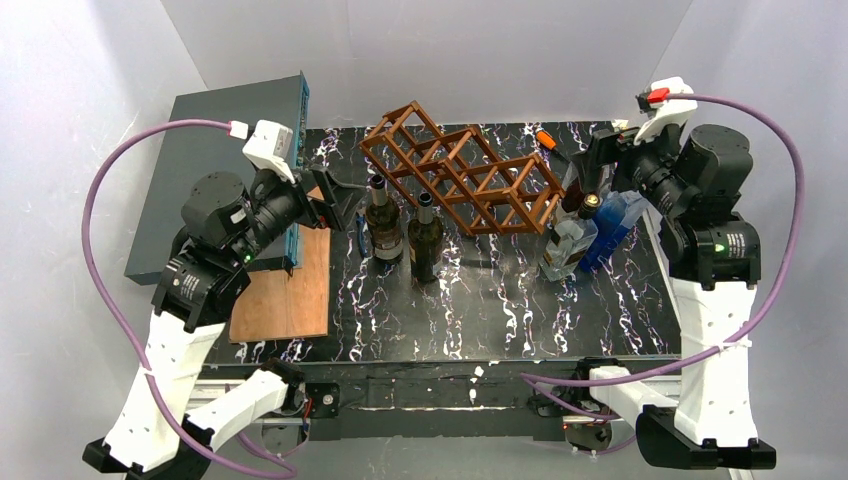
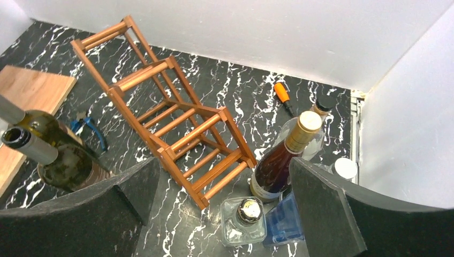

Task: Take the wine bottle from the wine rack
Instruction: Reset both arms

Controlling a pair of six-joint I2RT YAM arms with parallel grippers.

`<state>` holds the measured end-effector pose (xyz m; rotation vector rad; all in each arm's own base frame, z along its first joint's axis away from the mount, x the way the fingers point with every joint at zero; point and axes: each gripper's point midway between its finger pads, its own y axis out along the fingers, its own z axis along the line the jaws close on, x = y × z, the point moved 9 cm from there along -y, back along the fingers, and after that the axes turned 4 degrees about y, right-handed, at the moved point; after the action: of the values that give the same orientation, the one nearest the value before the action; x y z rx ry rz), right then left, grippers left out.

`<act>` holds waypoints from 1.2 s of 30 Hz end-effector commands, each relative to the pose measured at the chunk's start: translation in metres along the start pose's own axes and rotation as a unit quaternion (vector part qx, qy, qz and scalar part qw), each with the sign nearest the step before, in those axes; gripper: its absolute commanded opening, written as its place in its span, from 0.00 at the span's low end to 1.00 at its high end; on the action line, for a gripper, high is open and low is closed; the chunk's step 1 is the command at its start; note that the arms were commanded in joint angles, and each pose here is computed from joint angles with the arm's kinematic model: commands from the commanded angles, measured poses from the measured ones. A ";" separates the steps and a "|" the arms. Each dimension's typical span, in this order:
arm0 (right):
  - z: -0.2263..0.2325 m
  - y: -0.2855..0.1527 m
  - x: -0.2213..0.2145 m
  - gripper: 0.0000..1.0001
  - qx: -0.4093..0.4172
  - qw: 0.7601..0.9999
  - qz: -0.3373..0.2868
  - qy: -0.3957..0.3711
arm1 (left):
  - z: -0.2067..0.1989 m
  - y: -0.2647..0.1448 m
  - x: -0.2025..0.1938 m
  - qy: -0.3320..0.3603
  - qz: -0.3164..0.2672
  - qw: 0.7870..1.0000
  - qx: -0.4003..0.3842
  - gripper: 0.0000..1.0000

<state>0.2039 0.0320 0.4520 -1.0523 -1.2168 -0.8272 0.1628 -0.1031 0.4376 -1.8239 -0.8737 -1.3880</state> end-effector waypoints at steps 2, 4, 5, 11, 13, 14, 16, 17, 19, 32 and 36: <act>-0.003 -0.011 0.016 1.00 -0.051 0.997 -0.050 0.035 | -0.003 -0.010 0.003 -0.006 -0.009 1.000 -0.005 0.99; -0.002 -0.011 0.017 1.00 -0.047 0.997 -0.050 0.035 | -0.003 -0.012 0.005 -0.006 -0.009 1.000 -0.006 1.00; -0.002 -0.011 0.017 1.00 -0.046 0.997 -0.051 0.035 | -0.003 -0.012 0.004 -0.006 -0.007 1.000 -0.007 0.99; 0.000 -0.014 0.019 1.00 -0.030 0.998 -0.050 0.028 | -0.004 -0.013 0.000 -0.014 0.001 1.000 -0.012 0.99; 0.001 -0.014 0.018 1.00 -0.016 0.999 -0.046 0.019 | -0.005 -0.014 0.000 -0.018 0.003 1.000 -0.011 0.99; 0.002 -0.013 0.017 1.00 -0.009 0.999 -0.043 0.011 | -0.005 -0.015 0.000 -0.019 0.002 1.000 -0.011 0.99; 0.001 -0.011 0.015 1.00 -0.003 0.999 -0.039 0.004 | -0.005 -0.017 0.001 -0.018 0.000 1.000 -0.009 0.99; 0.001 -0.010 0.015 1.00 -0.003 0.999 -0.037 0.003 | -0.005 -0.018 0.001 -0.018 0.001 1.000 -0.008 0.99; 0.001 -0.009 0.016 1.00 0.003 0.999 -0.036 -0.003 | -0.005 -0.020 0.002 -0.017 0.001 1.000 -0.008 0.99; -0.002 -0.005 0.010 1.00 0.017 0.999 -0.022 -0.027 | -0.019 -0.018 0.013 -0.041 -0.007 0.997 -0.070 0.99; 0.001 -0.001 0.009 1.00 0.039 0.999 -0.019 -0.013 | -0.027 -0.014 0.016 -0.057 -0.003 0.992 -0.109 1.00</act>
<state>0.2078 0.0291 0.4514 -1.0430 -1.2250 -0.8059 0.1459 -0.1081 0.4437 -1.9778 -0.8294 -1.3715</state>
